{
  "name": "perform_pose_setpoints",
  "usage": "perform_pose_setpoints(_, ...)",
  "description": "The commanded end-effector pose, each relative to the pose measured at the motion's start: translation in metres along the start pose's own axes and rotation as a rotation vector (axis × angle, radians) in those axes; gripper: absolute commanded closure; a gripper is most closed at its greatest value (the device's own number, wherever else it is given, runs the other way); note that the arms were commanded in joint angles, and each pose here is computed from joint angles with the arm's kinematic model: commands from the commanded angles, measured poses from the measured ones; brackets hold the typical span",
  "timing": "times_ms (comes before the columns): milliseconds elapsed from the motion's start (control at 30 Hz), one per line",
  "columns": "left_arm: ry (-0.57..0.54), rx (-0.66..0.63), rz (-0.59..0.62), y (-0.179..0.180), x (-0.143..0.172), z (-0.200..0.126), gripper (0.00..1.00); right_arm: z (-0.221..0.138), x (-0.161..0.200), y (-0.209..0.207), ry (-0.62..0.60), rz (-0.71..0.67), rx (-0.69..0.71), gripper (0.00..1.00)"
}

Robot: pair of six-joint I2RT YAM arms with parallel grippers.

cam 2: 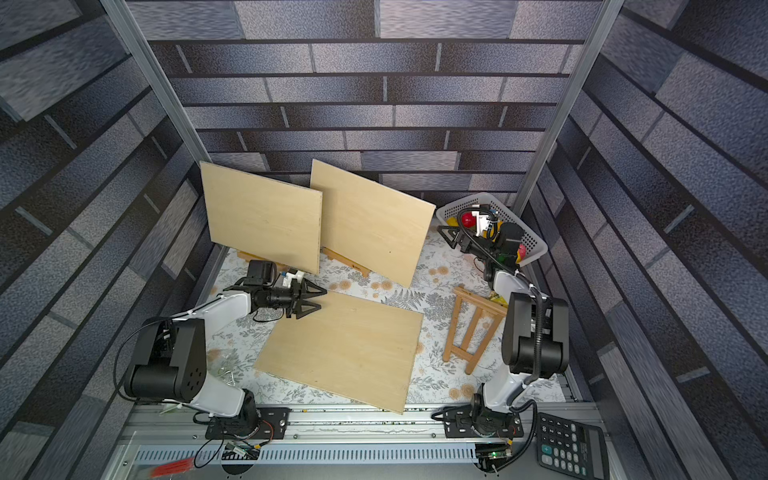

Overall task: Assemble the easel
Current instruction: Adjust the drawing board on the easel, then pick up the easel at the center of the board.

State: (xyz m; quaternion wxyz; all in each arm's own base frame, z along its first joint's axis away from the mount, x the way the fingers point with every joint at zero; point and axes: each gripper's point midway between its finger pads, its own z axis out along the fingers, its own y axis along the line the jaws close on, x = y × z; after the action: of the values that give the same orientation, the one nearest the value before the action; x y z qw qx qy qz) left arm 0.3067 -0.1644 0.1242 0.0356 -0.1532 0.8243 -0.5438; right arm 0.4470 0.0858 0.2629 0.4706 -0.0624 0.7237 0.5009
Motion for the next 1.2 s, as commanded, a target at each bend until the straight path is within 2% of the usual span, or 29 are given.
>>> perform_pose_setpoints(0, -0.01, 0.013, 0.029, -0.008, 0.0, 0.0, 0.32, -0.021, 0.002, 0.0, -0.011, 0.025, 0.136, 0.0)
perform_pose_setpoints(133, -0.025, 0.02, 0.08, -0.016, -0.002, 0.003, 0.31, -0.056, 0.012, -0.009, 0.008, 0.073, 0.43, 0.0)
perform_pose_setpoints(200, -0.026, 0.023, 0.087, -0.016, -0.002, 0.005, 0.31, -0.069, 0.017, -0.003, 0.029, 0.082, 0.5, 0.0)
perform_pose_setpoints(333, -0.04, 0.036, 0.101, -0.016, -0.004, 0.006, 0.31, -0.103, 0.039, -0.005, 0.055, 0.246, 0.71, 0.0)
perform_pose_setpoints(467, -0.046, 0.026, 0.125, -0.018, -0.004, 0.007, 0.31, -0.112, 0.07, 0.01, 0.122, 0.416, 0.711, 0.0)
perform_pose_setpoints(600, -0.064, -0.05, 0.174, -0.016, 0.001, 0.007, 0.29, -0.14, 0.115, 0.017, 0.2, 0.561, 0.832, 0.0)
perform_pose_setpoints(733, -0.11, -0.139, 0.197, -0.006, 0.004, 0.002, 0.28, -0.146, 0.183, 0.039, 0.415, 0.691, 0.871, 0.0)
perform_pose_setpoints(833, -0.151, -0.189, 0.199, 0.004, 0.005, -0.004, 0.27, -0.146, 0.228, 0.051, 0.551, 0.726, 0.89, 0.0)
perform_pose_setpoints(1033, -0.178, -0.246, 0.202, 0.016, 0.012, -0.011, 0.26, -0.144, 0.284, 0.059, 0.668, 0.799, 0.88, 0.0)
perform_pose_setpoints(1167, -0.185, -0.25, 0.198, 0.019, 0.016, -0.012, 0.25, -0.137, 0.311, 0.057, 0.733, 0.795, 0.88, 0.0)
